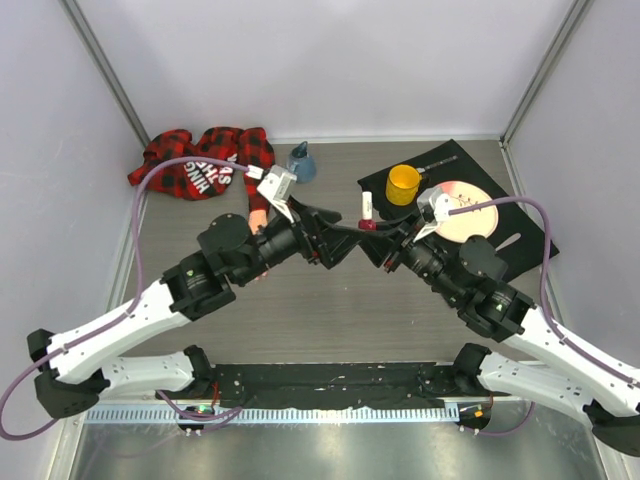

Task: Paint the nails

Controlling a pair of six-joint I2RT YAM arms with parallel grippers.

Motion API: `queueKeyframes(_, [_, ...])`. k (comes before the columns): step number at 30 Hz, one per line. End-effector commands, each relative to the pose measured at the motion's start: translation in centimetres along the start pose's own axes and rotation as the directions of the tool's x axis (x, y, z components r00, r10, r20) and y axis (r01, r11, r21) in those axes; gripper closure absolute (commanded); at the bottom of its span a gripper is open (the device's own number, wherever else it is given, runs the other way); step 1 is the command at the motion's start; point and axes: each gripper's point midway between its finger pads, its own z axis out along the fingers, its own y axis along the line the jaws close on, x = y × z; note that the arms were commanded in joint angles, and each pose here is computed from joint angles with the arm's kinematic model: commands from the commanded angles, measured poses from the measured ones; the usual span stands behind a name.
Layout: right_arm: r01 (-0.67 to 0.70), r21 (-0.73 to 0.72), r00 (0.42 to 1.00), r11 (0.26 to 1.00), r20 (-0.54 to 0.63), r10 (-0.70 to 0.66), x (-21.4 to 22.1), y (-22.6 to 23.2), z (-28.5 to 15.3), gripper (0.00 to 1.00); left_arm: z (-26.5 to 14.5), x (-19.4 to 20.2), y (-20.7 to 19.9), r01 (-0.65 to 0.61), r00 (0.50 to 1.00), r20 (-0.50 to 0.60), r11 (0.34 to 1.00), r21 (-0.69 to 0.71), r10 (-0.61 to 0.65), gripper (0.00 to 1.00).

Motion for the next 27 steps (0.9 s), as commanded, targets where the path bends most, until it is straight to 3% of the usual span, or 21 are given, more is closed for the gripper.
queueKeyframes(1, [0.036,-0.104,0.998,0.994,0.050,-0.031,-1.8,1.9,-0.8,0.99,-3.0,-4.4,0.1,-0.002,0.998,0.063,0.997,-0.082,0.007,0.18])
queueKeyframes(9, [0.085,-0.221,0.996,0.972,-0.008,-0.089,-0.4,3.6,-1.7,0.99,-2.9,-4.0,-0.8,0.008,0.982,-0.186,0.995,-0.096,-0.026,0.20])
queueKeyframes(14, [0.084,-0.230,0.996,0.970,-0.017,-0.090,-0.2,3.7,-2.0,0.99,-2.5,-4.6,-1.3,0.036,0.960,-0.272,0.994,-0.106,-0.064,0.20])
queueKeyframes(23, [0.104,-0.273,0.992,0.956,-0.040,-0.119,0.2,4.3,-2.1,0.99,-1.5,-2.3,-1.7,0.117,0.869,-0.478,0.991,-0.059,-0.131,0.43])
queueKeyframes(27, [0.108,-0.281,0.990,0.954,-0.054,-0.128,0.5,4.4,-1.9,0.99,-1.4,-2.3,-2.1,0.134,0.860,-0.493,0.991,-0.028,-0.130,0.44])
